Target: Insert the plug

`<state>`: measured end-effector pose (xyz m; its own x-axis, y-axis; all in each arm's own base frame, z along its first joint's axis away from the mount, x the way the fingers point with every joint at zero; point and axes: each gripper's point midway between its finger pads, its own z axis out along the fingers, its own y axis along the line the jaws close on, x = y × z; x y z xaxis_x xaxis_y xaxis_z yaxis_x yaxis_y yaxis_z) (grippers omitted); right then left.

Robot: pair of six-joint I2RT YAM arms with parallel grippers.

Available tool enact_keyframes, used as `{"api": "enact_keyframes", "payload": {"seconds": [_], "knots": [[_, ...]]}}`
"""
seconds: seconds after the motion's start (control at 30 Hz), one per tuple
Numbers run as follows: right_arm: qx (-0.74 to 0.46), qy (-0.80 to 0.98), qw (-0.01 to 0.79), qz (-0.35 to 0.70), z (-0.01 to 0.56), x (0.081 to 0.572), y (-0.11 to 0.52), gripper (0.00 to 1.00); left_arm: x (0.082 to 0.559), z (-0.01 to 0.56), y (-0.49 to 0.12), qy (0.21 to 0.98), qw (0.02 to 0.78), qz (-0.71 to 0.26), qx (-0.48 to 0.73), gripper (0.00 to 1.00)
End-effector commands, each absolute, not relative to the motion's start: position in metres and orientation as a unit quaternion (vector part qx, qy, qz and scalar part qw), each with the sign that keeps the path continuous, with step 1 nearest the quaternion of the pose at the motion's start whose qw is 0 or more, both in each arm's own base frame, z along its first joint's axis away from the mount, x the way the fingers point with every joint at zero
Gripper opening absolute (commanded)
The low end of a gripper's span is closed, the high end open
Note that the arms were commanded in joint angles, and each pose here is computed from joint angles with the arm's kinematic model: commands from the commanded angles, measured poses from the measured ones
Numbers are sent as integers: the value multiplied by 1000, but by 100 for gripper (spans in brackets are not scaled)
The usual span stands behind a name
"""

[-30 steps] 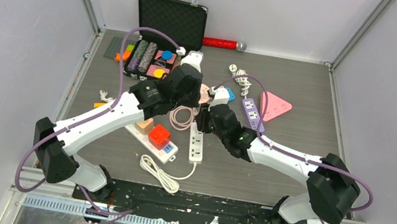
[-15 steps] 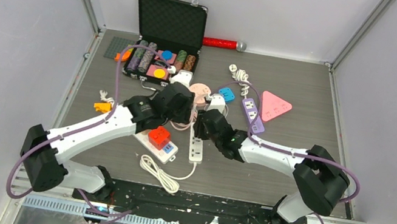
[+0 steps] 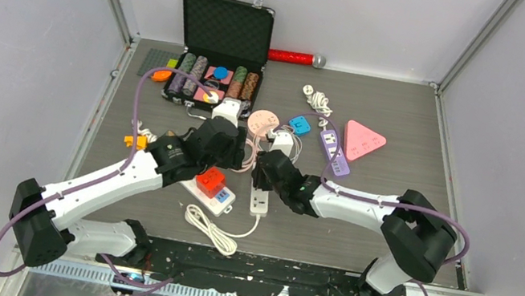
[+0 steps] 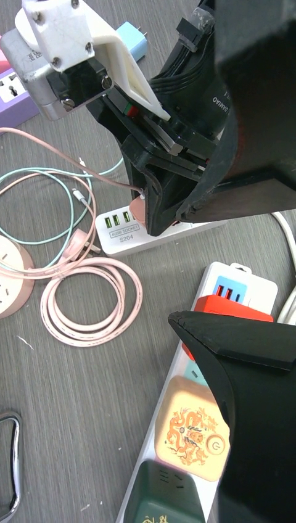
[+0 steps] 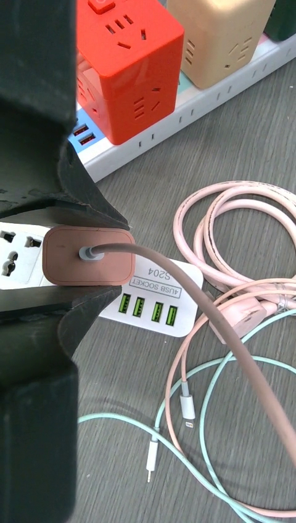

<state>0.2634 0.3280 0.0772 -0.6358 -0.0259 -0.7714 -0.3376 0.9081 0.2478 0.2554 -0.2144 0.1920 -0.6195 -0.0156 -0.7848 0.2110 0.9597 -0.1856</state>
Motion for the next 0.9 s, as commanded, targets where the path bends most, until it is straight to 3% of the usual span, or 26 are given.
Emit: {"api": "enact_keyframes", "payload": {"seconds": [0.0, 0.87], "knots": [[-86, 885, 422, 177, 76, 268, 330, 5, 259, 205, -212, 879, 454, -138, 39, 55], [-47, 910, 410, 45, 31, 242, 300, 5, 262, 211, -194, 879, 466, -99, 24, 63]]}}
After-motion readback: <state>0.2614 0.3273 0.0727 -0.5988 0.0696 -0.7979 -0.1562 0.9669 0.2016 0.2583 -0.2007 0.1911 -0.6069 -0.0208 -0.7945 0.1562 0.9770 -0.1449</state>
